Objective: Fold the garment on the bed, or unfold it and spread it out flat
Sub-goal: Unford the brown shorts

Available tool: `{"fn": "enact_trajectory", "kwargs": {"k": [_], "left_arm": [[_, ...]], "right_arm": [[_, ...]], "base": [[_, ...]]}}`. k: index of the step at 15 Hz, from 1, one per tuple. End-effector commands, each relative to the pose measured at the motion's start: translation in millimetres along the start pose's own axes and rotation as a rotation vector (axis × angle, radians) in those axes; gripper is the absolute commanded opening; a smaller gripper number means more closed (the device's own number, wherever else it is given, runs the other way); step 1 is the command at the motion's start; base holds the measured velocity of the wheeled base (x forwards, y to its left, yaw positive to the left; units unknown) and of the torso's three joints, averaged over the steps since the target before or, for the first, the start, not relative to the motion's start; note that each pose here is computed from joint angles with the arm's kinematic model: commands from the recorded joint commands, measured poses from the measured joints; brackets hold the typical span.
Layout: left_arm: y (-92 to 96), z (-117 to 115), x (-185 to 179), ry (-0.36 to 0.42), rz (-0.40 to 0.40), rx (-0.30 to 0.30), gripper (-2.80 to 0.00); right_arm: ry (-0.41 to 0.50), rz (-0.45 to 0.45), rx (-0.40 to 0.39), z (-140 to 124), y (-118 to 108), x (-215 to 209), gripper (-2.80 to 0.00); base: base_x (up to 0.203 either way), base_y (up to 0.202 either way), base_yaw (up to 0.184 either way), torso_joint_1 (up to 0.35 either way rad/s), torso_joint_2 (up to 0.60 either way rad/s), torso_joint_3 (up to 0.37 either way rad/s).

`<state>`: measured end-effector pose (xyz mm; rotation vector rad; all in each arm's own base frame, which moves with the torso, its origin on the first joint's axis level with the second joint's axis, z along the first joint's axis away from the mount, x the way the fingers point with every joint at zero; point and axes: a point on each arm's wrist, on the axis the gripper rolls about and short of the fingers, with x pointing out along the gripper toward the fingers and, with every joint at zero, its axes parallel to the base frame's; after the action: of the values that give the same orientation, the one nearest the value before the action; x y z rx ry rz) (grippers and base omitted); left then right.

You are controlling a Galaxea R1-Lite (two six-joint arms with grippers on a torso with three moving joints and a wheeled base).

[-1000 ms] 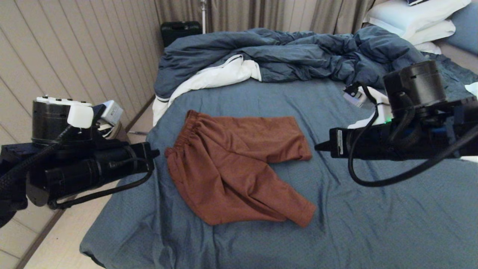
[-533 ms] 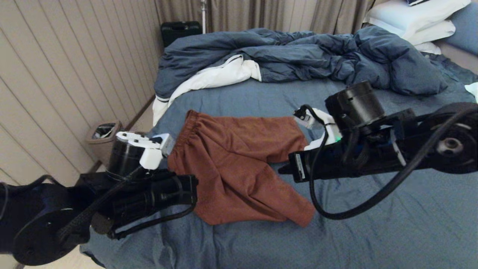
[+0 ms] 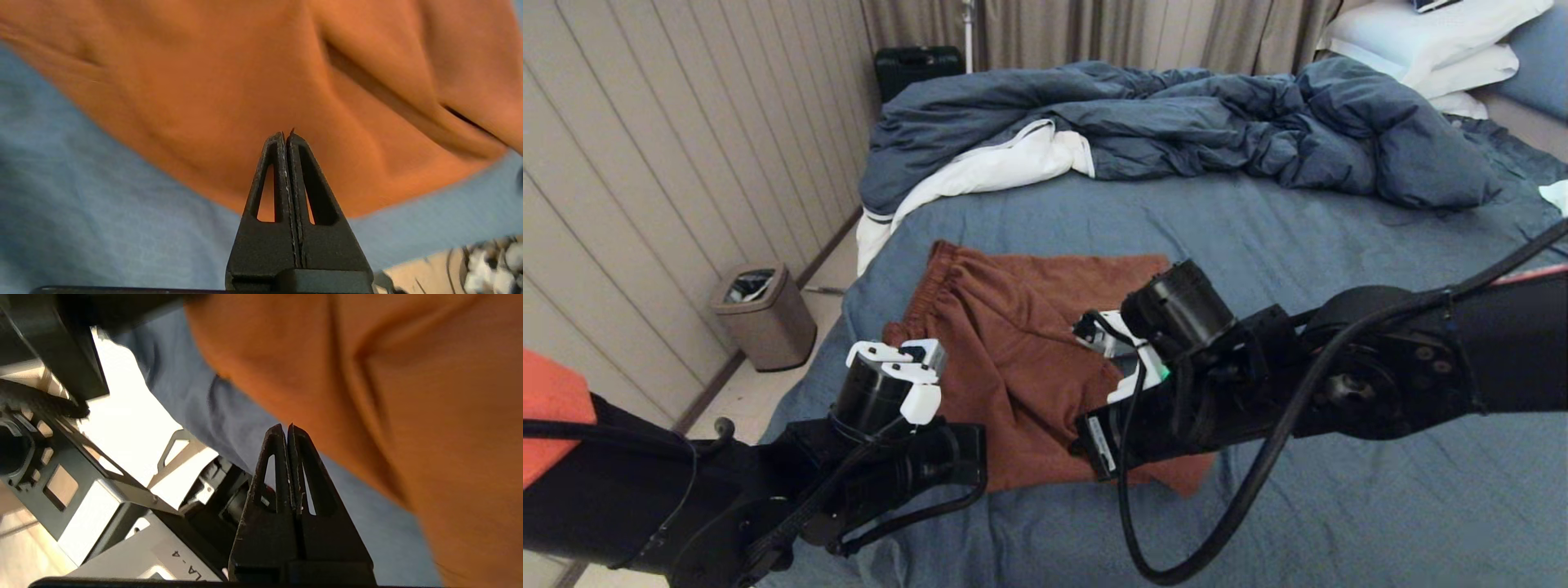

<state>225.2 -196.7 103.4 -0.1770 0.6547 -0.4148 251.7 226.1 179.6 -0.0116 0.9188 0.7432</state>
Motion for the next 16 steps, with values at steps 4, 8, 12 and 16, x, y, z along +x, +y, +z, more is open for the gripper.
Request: {"fn": "enact_trajectory", "kwargs": {"k": [4,8,12,16], "left_arm": [[0.7,-10.2,3.9,0.021,0.027,0.007,-2.80],[0.1,-14.2,2.7,0.012,0.034,0.013,-2.80],[-0.1,-24.1,8.7,-0.013,0.043,0.025,-2.80],[-3.8,-33.4,8.8,-0.019,0.050,0.040,-2.80]], "right_arm": [[0.096,-0.025,0.016,-8.8,-8.0,41.5,-2.80],[0.040,-0.120,0.015,-8.2,-21.0,80.1,-2.80],[-0.025,-0.169,0.027,1.9,-29.0,71.8,-2.80],[-0.079,-0.181,0.031,11.3,-36.2,50.9,-2.80]], "base": [[0.000,0.000,0.000,0.000,0.00,0.000],[0.000,0.000,0.000,0.000,0.00,0.000],[0.000,0.000,0.000,0.000,0.00,0.000],[0.000,0.000,0.000,0.000,0.00,0.000]]}}
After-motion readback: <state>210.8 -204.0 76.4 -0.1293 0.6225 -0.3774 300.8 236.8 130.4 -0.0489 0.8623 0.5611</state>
